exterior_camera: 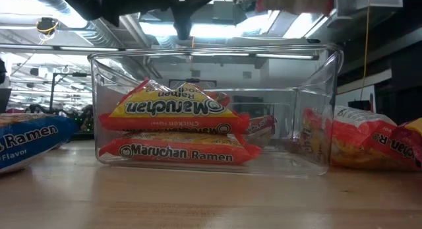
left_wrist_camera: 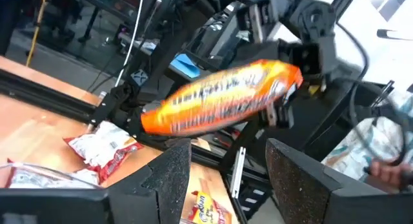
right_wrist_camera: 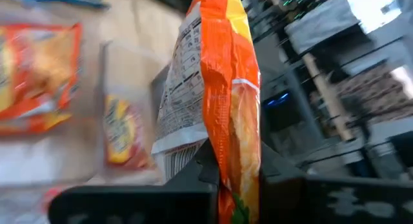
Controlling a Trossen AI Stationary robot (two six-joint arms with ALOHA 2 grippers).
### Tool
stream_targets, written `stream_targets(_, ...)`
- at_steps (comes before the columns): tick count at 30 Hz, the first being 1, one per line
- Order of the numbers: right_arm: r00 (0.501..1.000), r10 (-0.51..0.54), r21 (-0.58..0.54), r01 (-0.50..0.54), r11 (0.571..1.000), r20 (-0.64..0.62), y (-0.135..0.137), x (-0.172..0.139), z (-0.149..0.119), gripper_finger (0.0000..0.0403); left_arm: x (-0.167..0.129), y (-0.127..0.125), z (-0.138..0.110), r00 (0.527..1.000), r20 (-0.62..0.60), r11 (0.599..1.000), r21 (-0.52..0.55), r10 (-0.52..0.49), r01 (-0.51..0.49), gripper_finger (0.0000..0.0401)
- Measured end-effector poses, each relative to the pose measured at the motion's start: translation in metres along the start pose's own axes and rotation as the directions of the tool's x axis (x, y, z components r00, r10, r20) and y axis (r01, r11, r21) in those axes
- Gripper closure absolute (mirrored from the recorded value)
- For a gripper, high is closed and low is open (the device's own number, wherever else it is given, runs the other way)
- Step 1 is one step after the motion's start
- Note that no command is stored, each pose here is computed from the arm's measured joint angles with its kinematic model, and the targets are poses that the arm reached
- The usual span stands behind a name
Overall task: Sort Maruchan noodles
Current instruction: Put the right orange noodle pack into the bottom transparent bin
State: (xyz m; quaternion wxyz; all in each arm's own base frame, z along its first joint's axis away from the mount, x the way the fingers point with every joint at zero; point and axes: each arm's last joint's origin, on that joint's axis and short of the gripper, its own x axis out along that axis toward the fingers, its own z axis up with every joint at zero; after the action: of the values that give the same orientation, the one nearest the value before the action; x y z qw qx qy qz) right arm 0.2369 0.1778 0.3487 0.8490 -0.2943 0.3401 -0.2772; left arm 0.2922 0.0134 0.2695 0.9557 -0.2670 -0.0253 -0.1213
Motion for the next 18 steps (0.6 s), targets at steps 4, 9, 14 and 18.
stream_targets(4, 0.998, -0.047, -0.105, 0.050, 0.993, 0.033, -0.010, 0.004, 0.011, 0.0388, 0.002, -0.006, -0.001, 1.000, 0.028, 1.000, -0.006, 0.005, -0.005, 0.0206)
stream_targets(9, 0.991, -0.123, -0.220, 0.133, 0.967, 0.056, -0.025, 0.013, 0.023, 0.0388, 0.003, -0.013, 0.000, 0.997, 0.070, 0.999, -0.040, -0.031, 0.034, 0.0206)
stream_targets(14, 0.988, -0.143, -0.266, 0.151, 0.952, 0.049, -0.030, 0.023, 0.031, 0.0388, 0.002, -0.012, 0.003, 0.995, 0.095, 0.990, -0.139, -0.022, 0.035, 0.0206)
stream_targets(18, 0.995, -0.094, -0.255, 0.100, 0.962, 0.032, -0.030, 0.027, 0.035, 0.0388, 0.002, -0.010, 0.004, 0.996, 0.093, 0.998, 0.064, -0.015, 0.010, 0.0206)
